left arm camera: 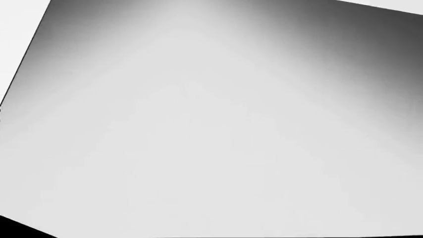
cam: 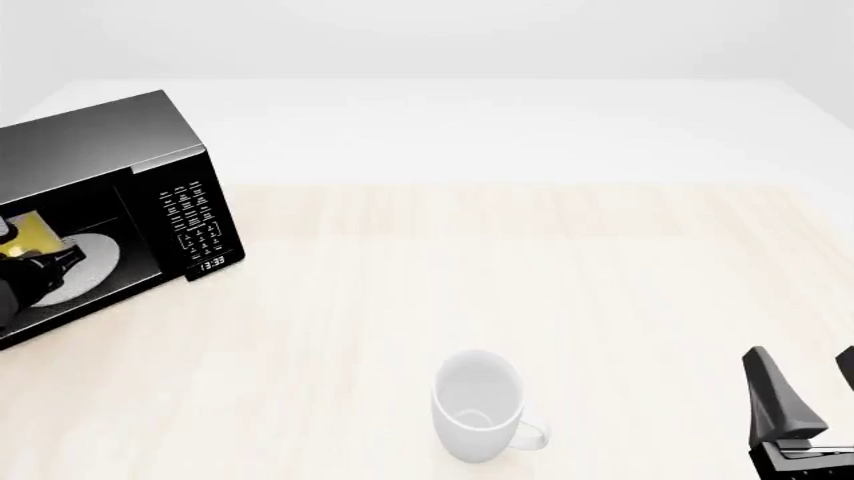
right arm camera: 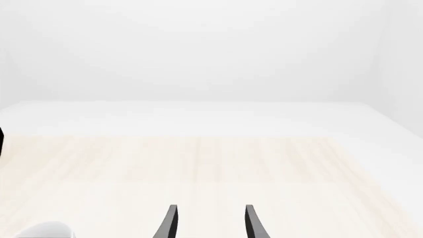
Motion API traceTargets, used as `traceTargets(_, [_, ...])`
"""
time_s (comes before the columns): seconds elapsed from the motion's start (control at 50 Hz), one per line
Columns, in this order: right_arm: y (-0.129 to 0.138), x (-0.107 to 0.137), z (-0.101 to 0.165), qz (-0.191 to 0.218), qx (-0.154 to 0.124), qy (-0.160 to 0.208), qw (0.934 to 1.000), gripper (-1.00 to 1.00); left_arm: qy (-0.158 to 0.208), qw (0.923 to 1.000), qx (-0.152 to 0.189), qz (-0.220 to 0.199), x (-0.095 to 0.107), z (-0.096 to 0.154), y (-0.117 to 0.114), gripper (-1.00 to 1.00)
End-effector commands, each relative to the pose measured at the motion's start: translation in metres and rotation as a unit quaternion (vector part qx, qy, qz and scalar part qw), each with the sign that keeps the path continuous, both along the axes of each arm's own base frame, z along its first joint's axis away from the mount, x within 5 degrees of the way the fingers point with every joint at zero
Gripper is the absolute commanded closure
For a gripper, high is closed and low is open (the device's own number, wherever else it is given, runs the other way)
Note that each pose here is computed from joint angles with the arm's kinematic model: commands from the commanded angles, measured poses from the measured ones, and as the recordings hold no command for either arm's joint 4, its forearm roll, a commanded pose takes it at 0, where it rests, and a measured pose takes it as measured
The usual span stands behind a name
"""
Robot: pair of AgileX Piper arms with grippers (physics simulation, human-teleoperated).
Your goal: Put the yellow and white mug in the microwave and close it.
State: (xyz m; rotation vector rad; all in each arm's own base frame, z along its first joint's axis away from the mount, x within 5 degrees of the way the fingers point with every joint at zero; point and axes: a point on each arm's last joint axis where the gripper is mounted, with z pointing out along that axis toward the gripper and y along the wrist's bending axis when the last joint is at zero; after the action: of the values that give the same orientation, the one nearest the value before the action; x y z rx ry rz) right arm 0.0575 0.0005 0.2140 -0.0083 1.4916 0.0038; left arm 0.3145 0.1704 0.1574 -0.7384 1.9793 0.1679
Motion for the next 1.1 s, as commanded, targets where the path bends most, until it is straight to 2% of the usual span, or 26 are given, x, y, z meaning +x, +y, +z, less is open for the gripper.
traceTargets(0.02, [0.000, 0.000, 0.000, 0.000, 0.000, 0.000, 1.0000, -1.00, 0.012, 0.9999, -0.001, -0.002, 0.005, -0.012, 0.004, 1.00])
traceTargets(0.56, [0.000, 0.000, 0.000, 0.000, 0.000, 0.000, 1.0000, -1.00, 0.033, 0.9994, -0.012, -0.005, 0.007, -0.026, 0.003, 1.00])
traceTargets(0.58, [0.000, 0.000, 0.000, 0.000, 0.000, 0.000, 1.0000, -1.00, 0.035, 0.9993, -0.012, -0.006, 0.008, -0.026, 0.003, -1.00])
traceTargets(0.88, [0.000, 0.000, 0.000, 0.000, 0.000, 0.000, 1.0000, -1.00, 0.023, 0.9997, -0.002, -0.012, 0.006, -0.015, -0.002, -1.00])
traceTargets(1.1, [0.000, 0.000, 0.000, 0.000, 0.000, 0.000, 1.0000, -1.00, 0.024, 0.9997, 0.005, -0.010, -0.006, -0.010, -0.003, -1.00])
